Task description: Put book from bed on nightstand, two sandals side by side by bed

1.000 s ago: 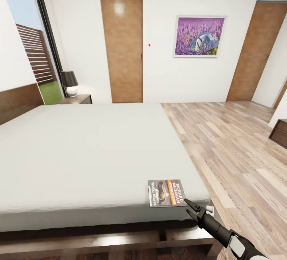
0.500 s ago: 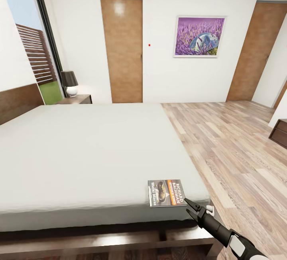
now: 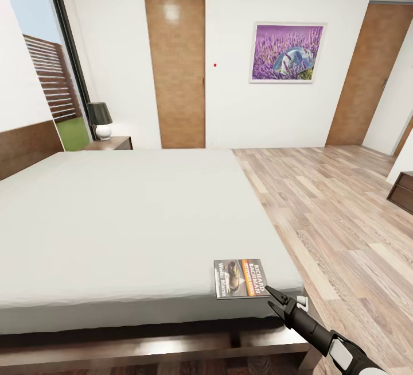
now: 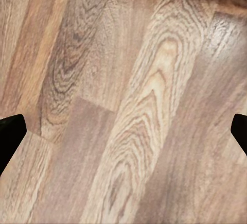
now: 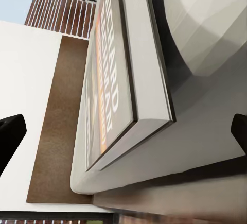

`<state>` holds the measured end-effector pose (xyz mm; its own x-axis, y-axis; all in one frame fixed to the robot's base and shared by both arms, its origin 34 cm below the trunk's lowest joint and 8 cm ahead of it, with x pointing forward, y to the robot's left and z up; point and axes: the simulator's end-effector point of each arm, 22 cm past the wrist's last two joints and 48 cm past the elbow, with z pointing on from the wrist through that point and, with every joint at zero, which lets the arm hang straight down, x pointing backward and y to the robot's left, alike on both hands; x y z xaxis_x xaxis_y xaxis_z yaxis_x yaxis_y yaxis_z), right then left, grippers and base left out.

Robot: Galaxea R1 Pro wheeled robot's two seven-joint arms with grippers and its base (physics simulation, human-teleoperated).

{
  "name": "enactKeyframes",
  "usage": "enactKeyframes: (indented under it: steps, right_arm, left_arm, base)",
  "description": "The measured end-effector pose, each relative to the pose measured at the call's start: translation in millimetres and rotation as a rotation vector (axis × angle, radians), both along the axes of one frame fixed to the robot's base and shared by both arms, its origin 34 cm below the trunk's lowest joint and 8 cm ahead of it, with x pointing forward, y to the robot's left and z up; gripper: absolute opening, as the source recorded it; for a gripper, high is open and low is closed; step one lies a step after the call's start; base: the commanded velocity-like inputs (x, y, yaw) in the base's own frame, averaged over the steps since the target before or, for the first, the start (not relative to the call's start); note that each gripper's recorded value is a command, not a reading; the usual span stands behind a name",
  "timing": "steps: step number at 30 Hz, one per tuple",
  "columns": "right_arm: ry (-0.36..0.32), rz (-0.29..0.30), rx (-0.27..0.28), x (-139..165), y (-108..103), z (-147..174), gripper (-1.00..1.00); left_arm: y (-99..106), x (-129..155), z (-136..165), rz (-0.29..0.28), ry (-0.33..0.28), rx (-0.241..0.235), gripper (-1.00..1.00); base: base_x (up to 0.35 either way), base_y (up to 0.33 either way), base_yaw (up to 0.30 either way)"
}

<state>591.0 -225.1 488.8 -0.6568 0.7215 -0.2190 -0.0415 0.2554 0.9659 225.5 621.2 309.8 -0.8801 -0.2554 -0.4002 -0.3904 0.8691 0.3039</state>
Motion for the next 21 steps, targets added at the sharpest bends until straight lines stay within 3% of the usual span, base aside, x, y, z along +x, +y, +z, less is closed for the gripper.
enactKeyframes:
  steps: [21]
  right_arm:
    - [0.000, 0.002, -0.001, -0.2, 0.3, -0.1, 1.00]
  left_arm:
    - [0.1, 0.2, 0.1, 0.000, -0.001, 0.000, 1.00]
  base:
    - [0.015, 0.008, 0.000]
